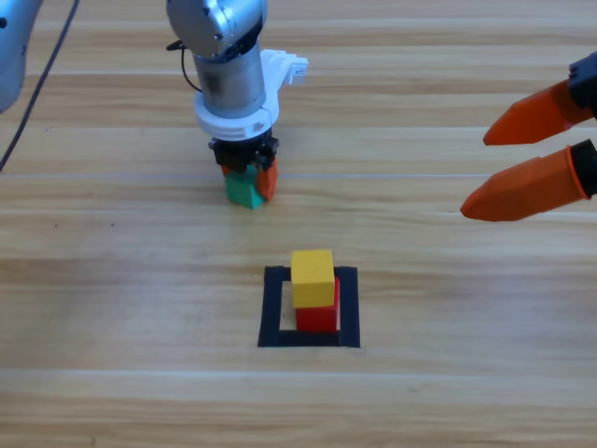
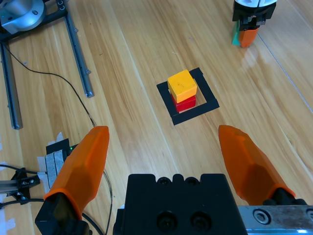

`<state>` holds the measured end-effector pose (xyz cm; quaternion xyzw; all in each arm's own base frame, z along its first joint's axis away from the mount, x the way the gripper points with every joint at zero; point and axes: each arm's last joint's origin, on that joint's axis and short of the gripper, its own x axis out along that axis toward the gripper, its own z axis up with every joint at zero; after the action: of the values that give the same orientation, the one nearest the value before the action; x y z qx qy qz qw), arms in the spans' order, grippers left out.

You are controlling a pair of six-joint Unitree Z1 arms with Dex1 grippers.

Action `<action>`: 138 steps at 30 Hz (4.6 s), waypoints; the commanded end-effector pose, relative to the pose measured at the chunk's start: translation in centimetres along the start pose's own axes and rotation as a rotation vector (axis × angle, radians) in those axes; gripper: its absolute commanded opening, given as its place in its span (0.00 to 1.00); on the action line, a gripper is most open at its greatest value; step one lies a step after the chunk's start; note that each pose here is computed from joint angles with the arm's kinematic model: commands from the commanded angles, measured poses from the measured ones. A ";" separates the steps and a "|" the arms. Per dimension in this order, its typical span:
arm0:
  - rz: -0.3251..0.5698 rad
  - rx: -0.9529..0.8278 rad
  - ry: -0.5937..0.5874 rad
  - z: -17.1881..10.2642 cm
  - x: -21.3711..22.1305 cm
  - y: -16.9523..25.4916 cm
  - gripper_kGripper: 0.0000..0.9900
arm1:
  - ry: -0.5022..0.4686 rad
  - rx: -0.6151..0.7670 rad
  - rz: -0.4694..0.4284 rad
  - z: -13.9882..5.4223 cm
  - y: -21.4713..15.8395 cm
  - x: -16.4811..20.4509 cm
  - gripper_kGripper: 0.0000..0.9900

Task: Stack the blocks in the rectangular block: red at the bottom, yellow in the middle, green on top

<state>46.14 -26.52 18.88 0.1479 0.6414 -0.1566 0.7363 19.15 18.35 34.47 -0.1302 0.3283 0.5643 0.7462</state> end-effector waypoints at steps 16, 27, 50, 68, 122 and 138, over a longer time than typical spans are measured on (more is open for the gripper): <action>-0.031 -0.245 0.007 -4.3 -10.8 -1.1 0.00 | -0.015 -0.028 0.018 -0.3 0.8 0.2 1.00; -0.069 -0.305 -0.023 -8.4 -14.9 -9.7 0.00 | -0.036 -0.042 0.000 -0.1 1.0 -0.4 1.00; -0.022 -0.412 0.048 -9.3 -11.8 -14.0 0.00 | -0.022 -0.045 -0.003 -0.6 0.7 0.8 1.00; 0.020 -0.429 0.115 -9.6 -8.5 -16.0 0.00 | -0.029 -0.045 0.022 -0.9 1.1 0.5 1.00; -0.030 -0.460 -0.014 -11.5 -15.0 -15.4 1.00 | -0.034 -0.050 0.029 -1.2 1.4 0.1 1.00; -0.273 -0.193 -0.559 -32.1 -27.8 -3.1 1.00 | -0.039 -0.052 0.029 -1.3 1.7 -0.2 1.00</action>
<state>18.16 -21.55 40.67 -0.0696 0.5033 -0.1614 0.8460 18.64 18.42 33.62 -0.1350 0.3150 0.5685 0.7479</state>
